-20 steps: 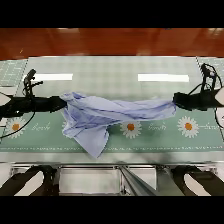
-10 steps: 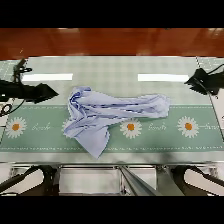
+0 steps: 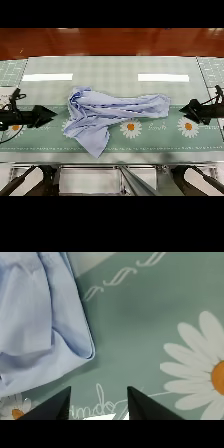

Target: Fold the shirts.

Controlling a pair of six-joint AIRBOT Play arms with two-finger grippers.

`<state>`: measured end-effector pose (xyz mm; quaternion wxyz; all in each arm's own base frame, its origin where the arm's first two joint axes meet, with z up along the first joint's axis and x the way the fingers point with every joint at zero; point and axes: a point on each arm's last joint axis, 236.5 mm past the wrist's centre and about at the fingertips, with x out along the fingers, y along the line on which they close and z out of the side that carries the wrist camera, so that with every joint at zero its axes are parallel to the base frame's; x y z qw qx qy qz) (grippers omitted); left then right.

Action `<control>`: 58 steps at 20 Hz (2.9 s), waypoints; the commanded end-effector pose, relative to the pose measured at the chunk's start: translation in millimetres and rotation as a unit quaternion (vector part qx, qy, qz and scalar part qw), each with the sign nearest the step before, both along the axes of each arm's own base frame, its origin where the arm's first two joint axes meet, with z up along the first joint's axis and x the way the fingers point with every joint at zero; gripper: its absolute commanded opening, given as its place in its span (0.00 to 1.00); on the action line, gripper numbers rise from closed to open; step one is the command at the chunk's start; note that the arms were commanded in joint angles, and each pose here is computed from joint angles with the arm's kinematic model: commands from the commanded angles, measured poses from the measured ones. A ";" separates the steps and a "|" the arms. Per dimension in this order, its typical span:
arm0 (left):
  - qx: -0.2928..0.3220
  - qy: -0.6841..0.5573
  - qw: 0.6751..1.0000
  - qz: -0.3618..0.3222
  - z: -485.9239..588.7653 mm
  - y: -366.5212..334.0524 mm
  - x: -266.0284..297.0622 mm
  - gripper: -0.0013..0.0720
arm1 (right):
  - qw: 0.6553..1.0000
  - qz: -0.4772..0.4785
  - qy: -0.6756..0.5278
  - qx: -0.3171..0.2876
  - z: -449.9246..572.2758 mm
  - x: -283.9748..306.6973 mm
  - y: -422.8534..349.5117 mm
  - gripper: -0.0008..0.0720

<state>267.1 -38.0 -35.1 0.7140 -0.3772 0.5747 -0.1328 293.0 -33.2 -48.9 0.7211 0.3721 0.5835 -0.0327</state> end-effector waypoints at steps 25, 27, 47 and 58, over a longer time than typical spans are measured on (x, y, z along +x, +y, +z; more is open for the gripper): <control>0.001 0.097 0.994 -0.042 -66.9 -63.0 -45.0 0.70 | 0.998 0.025 -0.023 0.051 -10.6 -10.7 30.5 0.57; 0.013 0.087 0.994 -0.060 -69.1 -74.8 -43.9 0.70 | 0.998 0.025 -0.024 0.050 -10.7 -10.1 30.1 0.57; 0.006 0.073 0.995 -0.071 -61.9 -93.1 -36.4 0.06 | 0.995 0.069 0.023 0.061 -60.2 29.0 60.3 0.57; 0.009 0.057 0.996 -0.071 -54.1 -91.2 -25.3 0.06 | 0.992 0.110 0.015 0.054 -60.3 43.5 78.9 0.05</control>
